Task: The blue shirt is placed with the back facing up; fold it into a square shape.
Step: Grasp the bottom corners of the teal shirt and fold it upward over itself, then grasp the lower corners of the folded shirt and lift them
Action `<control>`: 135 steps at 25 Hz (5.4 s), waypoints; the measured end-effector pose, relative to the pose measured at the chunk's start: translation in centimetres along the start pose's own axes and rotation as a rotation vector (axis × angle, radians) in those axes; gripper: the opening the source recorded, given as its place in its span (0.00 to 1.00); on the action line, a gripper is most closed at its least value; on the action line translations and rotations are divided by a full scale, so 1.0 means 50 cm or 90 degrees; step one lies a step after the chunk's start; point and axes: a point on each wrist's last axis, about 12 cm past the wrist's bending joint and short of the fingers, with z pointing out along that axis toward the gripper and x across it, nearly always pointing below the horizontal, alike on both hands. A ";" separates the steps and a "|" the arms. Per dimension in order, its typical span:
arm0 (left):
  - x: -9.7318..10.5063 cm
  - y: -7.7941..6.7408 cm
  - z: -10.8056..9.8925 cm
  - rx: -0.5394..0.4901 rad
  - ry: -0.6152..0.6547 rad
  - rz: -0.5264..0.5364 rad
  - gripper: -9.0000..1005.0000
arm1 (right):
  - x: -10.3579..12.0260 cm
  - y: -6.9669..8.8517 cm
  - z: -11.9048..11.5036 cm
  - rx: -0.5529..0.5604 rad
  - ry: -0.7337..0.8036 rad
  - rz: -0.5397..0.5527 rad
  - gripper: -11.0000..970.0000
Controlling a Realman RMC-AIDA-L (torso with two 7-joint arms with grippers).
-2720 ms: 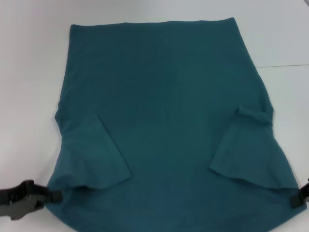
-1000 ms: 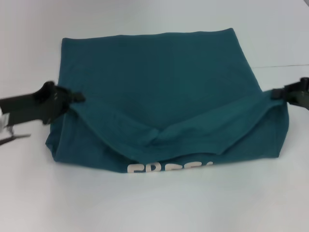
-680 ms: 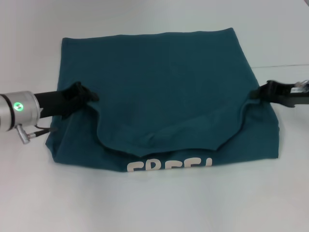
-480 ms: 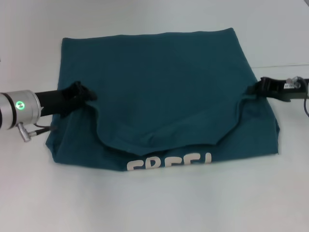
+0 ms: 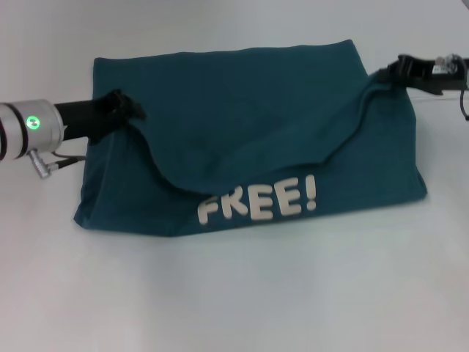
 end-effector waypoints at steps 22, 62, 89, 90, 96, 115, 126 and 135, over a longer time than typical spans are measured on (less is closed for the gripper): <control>0.000 -0.015 0.044 -0.072 -0.034 0.044 0.04 | -0.005 0.014 0.054 0.102 -0.037 -0.074 0.06; 0.032 0.012 0.003 -0.008 -0.064 -0.008 0.56 | 0.018 -0.045 -0.025 0.025 0.015 -0.002 0.78; 0.162 0.163 -0.097 0.011 -0.027 0.013 0.56 | 0.221 -0.123 -0.170 -0.219 0.022 0.132 0.81; 0.163 0.162 -0.091 0.008 -0.026 0.034 0.56 | 0.220 -0.123 -0.169 -0.218 0.022 0.132 0.80; 0.162 0.170 -0.083 -0.023 -0.038 0.076 0.56 | 0.221 -0.127 -0.173 -0.215 0.017 0.136 0.80; 0.183 0.175 -0.072 -0.039 -0.023 0.111 0.56 | 0.221 -0.132 -0.177 -0.212 0.007 0.142 0.78; 0.194 0.167 -0.056 -0.047 -0.004 0.137 0.56 | 0.223 -0.137 -0.181 -0.210 0.001 0.149 0.77; 0.199 0.162 -0.051 -0.044 0.006 0.128 0.55 | 0.230 -0.140 -0.184 -0.212 0.001 0.151 0.77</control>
